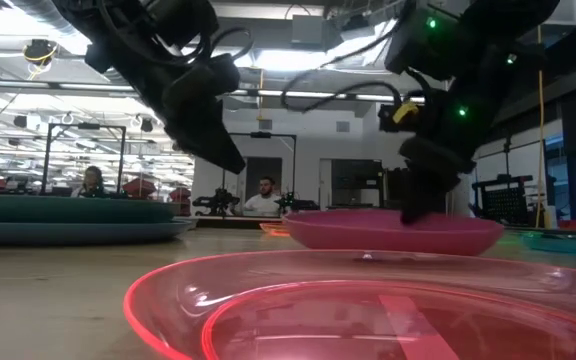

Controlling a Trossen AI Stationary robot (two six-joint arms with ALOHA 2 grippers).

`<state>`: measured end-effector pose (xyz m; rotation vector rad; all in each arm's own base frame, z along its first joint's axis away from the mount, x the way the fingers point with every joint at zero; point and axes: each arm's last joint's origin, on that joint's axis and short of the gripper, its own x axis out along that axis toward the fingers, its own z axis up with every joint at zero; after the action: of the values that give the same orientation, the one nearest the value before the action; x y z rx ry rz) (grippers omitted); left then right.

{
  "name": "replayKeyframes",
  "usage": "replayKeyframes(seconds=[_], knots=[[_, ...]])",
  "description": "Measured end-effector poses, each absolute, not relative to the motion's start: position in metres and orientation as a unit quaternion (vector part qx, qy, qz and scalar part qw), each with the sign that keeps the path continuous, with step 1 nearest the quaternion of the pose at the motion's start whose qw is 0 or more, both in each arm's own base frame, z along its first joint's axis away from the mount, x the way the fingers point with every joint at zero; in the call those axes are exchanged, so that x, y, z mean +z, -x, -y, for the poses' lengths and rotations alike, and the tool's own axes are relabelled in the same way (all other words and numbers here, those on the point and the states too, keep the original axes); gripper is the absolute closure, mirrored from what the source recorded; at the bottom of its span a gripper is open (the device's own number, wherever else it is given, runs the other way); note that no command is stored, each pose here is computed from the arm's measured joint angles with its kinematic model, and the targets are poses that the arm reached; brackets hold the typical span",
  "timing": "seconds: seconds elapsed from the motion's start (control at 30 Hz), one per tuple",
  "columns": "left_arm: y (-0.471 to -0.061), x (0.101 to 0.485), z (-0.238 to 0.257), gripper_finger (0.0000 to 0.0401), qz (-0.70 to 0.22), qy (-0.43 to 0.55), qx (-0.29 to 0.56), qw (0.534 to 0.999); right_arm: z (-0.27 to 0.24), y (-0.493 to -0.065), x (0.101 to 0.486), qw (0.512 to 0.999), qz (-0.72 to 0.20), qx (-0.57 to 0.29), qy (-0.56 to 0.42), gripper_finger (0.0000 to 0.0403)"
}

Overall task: Stack plastic plates
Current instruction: Stack the medium pink plate on top of the big green plate

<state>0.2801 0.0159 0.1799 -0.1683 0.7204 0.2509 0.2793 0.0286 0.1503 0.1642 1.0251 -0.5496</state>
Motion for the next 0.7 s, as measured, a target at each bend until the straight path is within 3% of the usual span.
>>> replayKeyframes(seconds=[0.33,0.7], knots=[[-0.281,0.179,-0.018,0.025,-0.316,0.139,0.091,0.934,-0.024,-0.283,0.168,0.859,-0.4,-0.316,-0.047,0.04],[-0.292,0.165,-0.022,0.0242,-0.293,0.169,0.154,0.929,-0.025,-0.294,0.178,0.887,-0.331,-0.317,-0.058,0.0402]])
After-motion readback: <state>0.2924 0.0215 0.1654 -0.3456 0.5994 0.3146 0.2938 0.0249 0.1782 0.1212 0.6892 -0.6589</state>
